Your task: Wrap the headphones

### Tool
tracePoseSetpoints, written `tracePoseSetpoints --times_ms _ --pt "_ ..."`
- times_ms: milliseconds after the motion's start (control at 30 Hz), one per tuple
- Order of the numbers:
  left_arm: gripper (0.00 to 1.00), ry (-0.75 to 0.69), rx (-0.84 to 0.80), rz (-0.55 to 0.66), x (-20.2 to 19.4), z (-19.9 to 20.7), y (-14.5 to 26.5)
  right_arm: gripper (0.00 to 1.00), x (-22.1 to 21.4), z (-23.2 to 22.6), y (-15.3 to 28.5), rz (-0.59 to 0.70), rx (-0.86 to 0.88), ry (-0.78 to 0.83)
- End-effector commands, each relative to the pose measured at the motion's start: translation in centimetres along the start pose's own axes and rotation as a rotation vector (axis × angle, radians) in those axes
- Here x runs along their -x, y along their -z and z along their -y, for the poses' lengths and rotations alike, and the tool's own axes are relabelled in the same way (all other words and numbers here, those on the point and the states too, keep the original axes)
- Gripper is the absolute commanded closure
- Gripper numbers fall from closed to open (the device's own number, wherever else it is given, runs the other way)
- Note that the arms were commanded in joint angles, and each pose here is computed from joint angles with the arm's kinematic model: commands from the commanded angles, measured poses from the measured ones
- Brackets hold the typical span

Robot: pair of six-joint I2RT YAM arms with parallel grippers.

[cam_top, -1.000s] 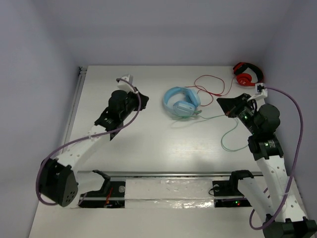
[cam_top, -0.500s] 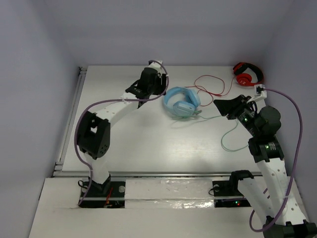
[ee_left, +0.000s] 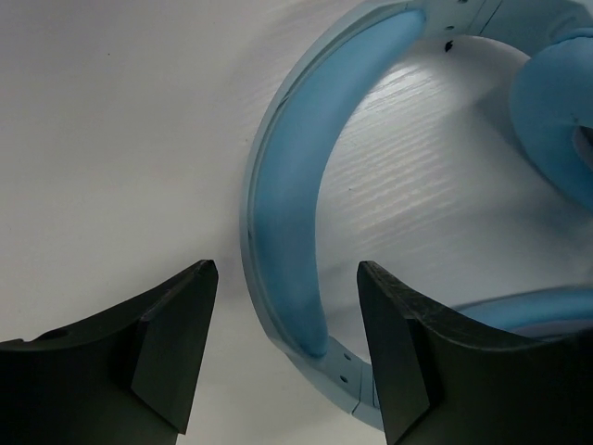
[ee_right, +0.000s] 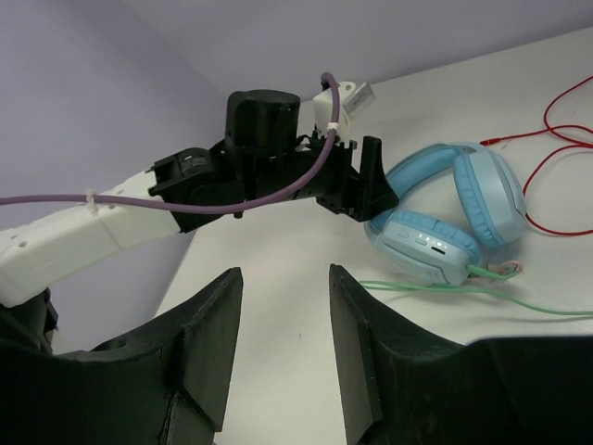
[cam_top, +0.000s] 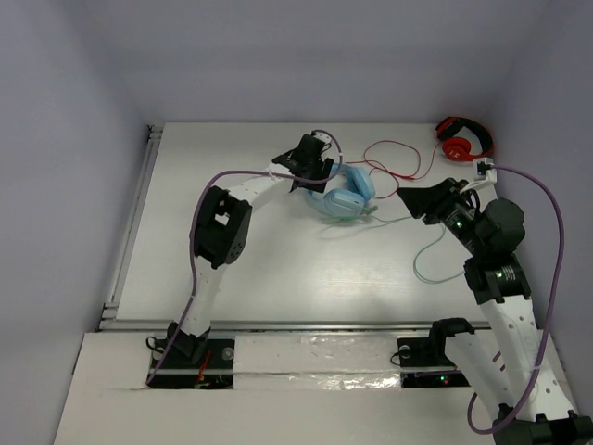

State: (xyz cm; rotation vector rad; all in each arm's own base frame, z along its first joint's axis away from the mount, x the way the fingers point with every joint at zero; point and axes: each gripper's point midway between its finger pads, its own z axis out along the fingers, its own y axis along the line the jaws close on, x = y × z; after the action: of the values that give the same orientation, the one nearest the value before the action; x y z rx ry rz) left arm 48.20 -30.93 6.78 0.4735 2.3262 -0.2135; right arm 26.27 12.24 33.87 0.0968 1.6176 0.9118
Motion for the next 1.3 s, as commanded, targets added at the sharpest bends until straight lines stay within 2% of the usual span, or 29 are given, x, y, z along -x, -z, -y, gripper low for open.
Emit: tracePoseSetpoints --times_ms 0,233,367,600,700,767,800,833,867,933,1033,1067,1100,1133,1167,1200,1233,1267 --pt "0.40 -0.032 0.047 0.033 2.5 -0.6 1.1 0.52 0.4 -0.9 0.0 0.015 0.044 0.029" --pt "0.39 -0.082 0.050 -0.027 1.6 -0.6 -1.2 0.51 0.3 -0.9 -0.1 0.010 0.044 0.027" --pt "0.40 -0.080 0.048 -0.009 2.1 -0.4 -2.2 0.51 0.3 -0.6 -0.2 0.011 0.031 0.026" --pt "0.46 -0.105 0.016 -0.047 1.3 -0.2 -4.3 0.51 0.3 0.1 -0.4 0.018 0.006 0.022" --pt "0.59 -0.106 0.006 -0.059 0.7 0.0 -4.8 0.52 0.2 0.2 -0.6 0.015 0.005 0.020" --pt "0.71 -0.102 0.000 -0.062 0.4 -0.4 -5.2 0.52 0.1 0.4 -0.7 0.010 0.002 0.016" --pt "0.79 -0.102 -0.006 -0.062 0.4 -0.3 -5.3 0.52 0.0 0.5 -0.8 0.008 0.000 0.012" --pt "0.95 -0.100 -0.009 -0.047 0.7 -0.2 -5.3 0.52 0.0 0.5 -0.9 0.007 0.000 0.008" --pt "1.00 -0.098 -0.012 -0.041 0.7 -0.2 -5.0 0.52 -0.1 0.6 -0.9 0.005 -0.002 0.007" --pt "1.00 -0.080 -0.045 -0.021 1.4 -0.1 -4.5 0.52 -0.2 0.8 -1.1 0.000 -0.008 0.002" --pt "1.00 -0.053 -0.132 0.014 3.5 0.6 -2.0 0.55 -0.3 0.9 -1.5 0.003 -0.005 -0.001" --pt "1.00 -0.054 -0.150 0.058 5.5 0.8 0.2 0.58 -0.5 1.2 -1.7 -0.001 -0.010 -0.005" --pt "1.00 -0.015 -0.178 0.079 6.7 0.8 1.5 0.74 -1.0 1.6 -1.9 -0.016 -0.018 -0.013" --pt "1.00 -0.010 -0.203 0.099 7.6 1.2 2.8 0.82 -0.8 1.5 -2.4 -0.014 -0.003 -0.008" --pt "1.00 0.001 -0.222 0.161 10.2 0.9 5.7 0.86 -1.3 1.2 -2.6 -0.037 0.025 -0.009" --pt "1.00 0.003 -0.276 0.188 11.3 1.8 7.5 0.88 -1.5 1.1 -2.8 -0.049 0.041 -0.009" --pt "1.00 0.032 -0.289 0.197 12.2 0.9 8.8 0.88 -1.7 1.0 -3.2 -0.057 0.060 -0.008" --pt "1.00 0.041 -0.309 0.260 14.5 0.7 11.8 0.87 -1.8 0.9 -3.3 -0.063 0.071 -0.006"
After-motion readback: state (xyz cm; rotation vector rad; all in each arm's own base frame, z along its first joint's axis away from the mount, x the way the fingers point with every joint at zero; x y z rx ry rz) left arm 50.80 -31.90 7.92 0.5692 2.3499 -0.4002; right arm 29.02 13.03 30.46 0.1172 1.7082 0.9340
